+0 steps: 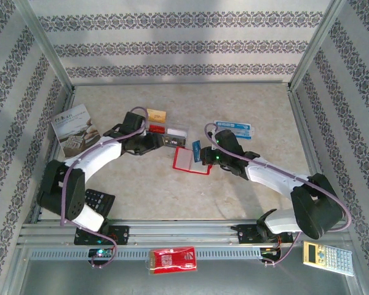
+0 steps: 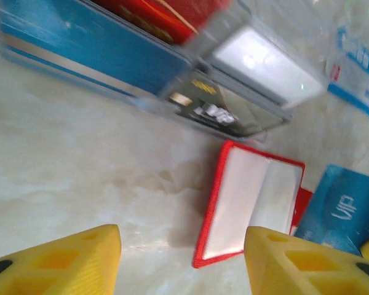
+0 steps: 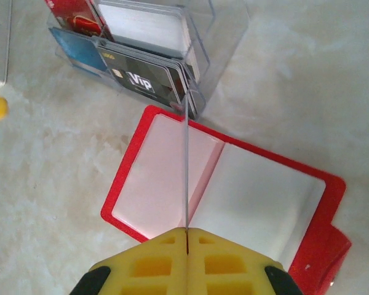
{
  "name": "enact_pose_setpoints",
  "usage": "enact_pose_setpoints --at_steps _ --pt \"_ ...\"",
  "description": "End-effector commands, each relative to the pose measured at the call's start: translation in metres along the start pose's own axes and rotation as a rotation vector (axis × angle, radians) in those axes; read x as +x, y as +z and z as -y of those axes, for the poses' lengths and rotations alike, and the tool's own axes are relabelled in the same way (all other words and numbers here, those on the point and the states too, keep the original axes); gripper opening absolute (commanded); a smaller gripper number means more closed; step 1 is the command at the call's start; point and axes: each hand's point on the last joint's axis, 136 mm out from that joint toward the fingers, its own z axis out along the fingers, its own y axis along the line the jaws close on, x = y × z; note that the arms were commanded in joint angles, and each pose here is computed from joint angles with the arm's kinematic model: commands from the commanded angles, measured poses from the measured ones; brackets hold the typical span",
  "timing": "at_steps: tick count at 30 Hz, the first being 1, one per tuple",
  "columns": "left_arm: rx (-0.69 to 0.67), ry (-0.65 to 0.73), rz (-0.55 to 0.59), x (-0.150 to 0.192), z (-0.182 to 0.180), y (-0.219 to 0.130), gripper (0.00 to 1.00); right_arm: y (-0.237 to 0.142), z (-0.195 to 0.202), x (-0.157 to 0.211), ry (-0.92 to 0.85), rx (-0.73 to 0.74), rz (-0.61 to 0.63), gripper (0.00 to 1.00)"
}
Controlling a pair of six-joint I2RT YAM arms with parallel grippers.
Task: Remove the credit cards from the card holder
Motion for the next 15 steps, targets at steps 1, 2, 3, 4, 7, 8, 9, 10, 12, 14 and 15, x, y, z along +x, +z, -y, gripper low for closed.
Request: enact_pose_setpoints --at_steps 1,2,3,4,7,8,9,10,12,14,15 --pt "-0.072 -0.044 0.045 -0.006 -0.033 -0.016 0.63 -0.009 -0.001 -0.013 -0.165 0.036 0.006 0.0" --pt "-0.079 -0.057 0.061 -0.008 -0.04 -0.022 0.65 -0.009 -0.003 -0.013 -0.2 0.038 0.0 0.0" --pt "-0.087 -0.067 0.08 -0.011 -0.047 -0.027 0.67 -0.009 -0.007 -0.015 -0.237 0.04 -0.005 0.0" --pt "-0.092 -0.074 0.094 -0.013 -0.052 -0.03 0.7 -0.009 -0.01 -0.018 -0.27 0.041 -0.007 0.0" --pt "-0.099 -0.111 0.137 -0.018 -0.07 -0.041 0.8 -0.004 -0.022 -0.023 -0.394 0.054 -0.035 0.0" --pt "-0.099 -0.127 0.149 -0.019 -0.076 -0.044 0.83 -0.001 -0.028 -0.024 -0.442 0.057 -0.046 0.0" --pt "-0.099 -0.141 0.158 -0.019 -0.082 -0.046 0.86 0.002 -0.035 -0.027 -0.488 0.054 -0.058 0.0" --pt "-0.097 -0.151 0.164 -0.018 -0.086 -0.048 0.88 0.006 -0.042 -0.028 -0.528 0.047 -0.073 0.0" --pt "-0.098 -0.177 0.181 -0.018 -0.097 -0.054 0.92 0.014 -0.057 -0.03 -0.622 0.032 -0.107 0.0" --pt "-0.104 -0.193 0.197 -0.017 -0.104 -0.06 0.95 0.022 -0.072 -0.032 -0.711 0.015 -0.135 0.0" --pt "-0.106 -0.203 0.206 -0.017 -0.108 -0.063 0.96 0.027 -0.078 -0.034 -0.749 0.01 -0.148 0.0"
